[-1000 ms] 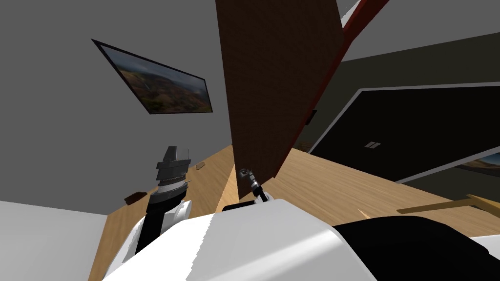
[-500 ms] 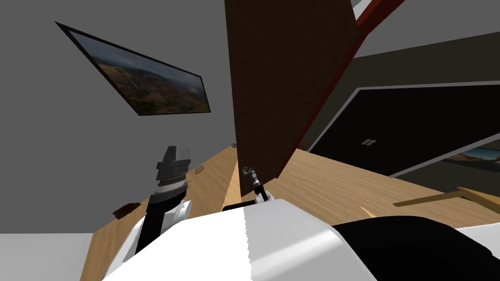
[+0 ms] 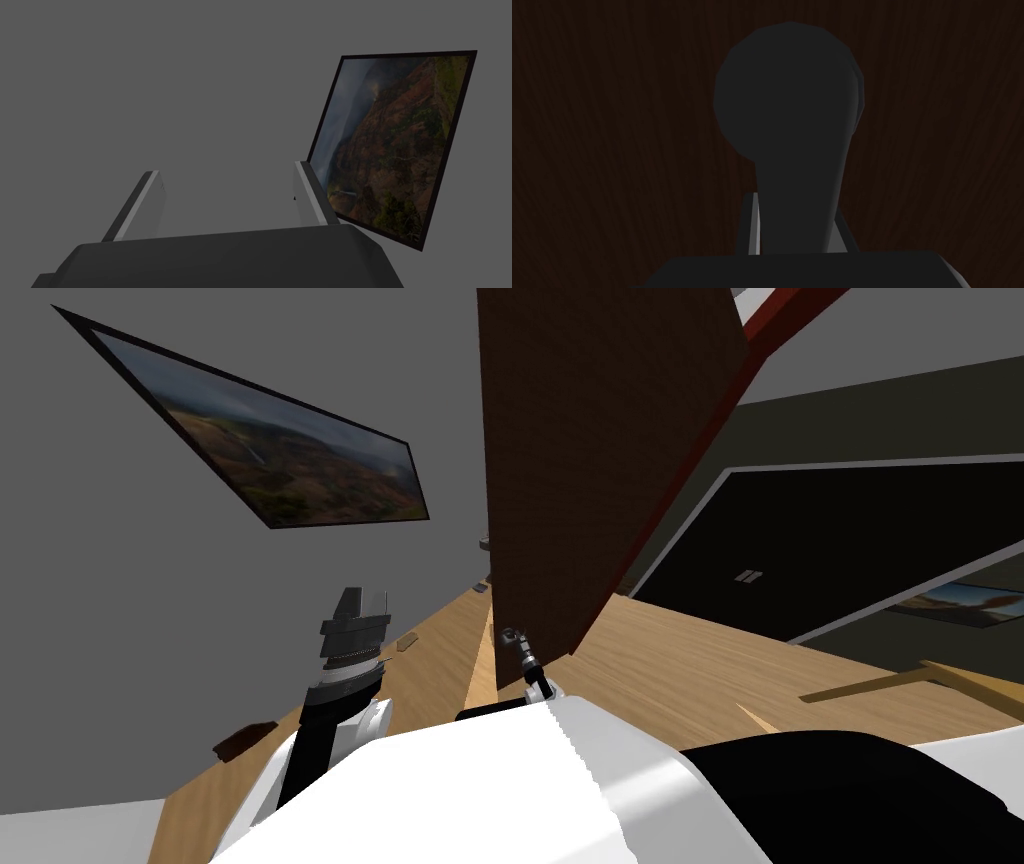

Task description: Push the door open

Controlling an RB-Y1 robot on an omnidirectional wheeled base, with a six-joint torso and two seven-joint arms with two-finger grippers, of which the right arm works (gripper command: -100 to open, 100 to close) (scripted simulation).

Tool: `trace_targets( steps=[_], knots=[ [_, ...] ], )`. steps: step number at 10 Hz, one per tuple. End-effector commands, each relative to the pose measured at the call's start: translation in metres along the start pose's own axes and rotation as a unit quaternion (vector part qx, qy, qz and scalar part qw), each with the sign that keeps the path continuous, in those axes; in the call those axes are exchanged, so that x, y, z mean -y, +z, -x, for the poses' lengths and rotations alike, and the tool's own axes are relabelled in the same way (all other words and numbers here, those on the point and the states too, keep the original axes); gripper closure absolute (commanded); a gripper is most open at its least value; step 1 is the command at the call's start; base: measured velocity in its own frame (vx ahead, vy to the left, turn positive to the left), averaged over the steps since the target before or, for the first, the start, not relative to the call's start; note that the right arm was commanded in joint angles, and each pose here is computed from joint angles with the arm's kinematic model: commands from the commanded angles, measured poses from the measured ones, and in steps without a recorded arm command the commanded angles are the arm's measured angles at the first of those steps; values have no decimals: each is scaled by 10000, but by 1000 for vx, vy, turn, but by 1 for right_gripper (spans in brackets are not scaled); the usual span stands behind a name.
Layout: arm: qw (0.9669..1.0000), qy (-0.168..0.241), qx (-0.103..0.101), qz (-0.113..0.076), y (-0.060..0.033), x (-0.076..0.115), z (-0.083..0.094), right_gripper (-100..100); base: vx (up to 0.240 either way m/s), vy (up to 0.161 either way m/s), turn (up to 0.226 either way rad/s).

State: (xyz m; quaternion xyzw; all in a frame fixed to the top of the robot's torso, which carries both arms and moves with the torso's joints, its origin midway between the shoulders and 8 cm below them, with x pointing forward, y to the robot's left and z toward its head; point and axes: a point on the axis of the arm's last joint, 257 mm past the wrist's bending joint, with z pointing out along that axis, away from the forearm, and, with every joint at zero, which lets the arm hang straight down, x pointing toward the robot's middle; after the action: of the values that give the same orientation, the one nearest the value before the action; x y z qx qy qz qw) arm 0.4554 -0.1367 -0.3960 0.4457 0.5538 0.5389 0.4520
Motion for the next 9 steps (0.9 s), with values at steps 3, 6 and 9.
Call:
trace_targets(
  steps=[3,6,9],
  knots=[
    [9997,-35,221,43,44,-32,217,100,161,128,-54],
    [9990,12,445,44,56,-34,360,100,178,131,-62],
    [9984,29,561,32,45,-22,446,100,115,97,-56]
  ],
)
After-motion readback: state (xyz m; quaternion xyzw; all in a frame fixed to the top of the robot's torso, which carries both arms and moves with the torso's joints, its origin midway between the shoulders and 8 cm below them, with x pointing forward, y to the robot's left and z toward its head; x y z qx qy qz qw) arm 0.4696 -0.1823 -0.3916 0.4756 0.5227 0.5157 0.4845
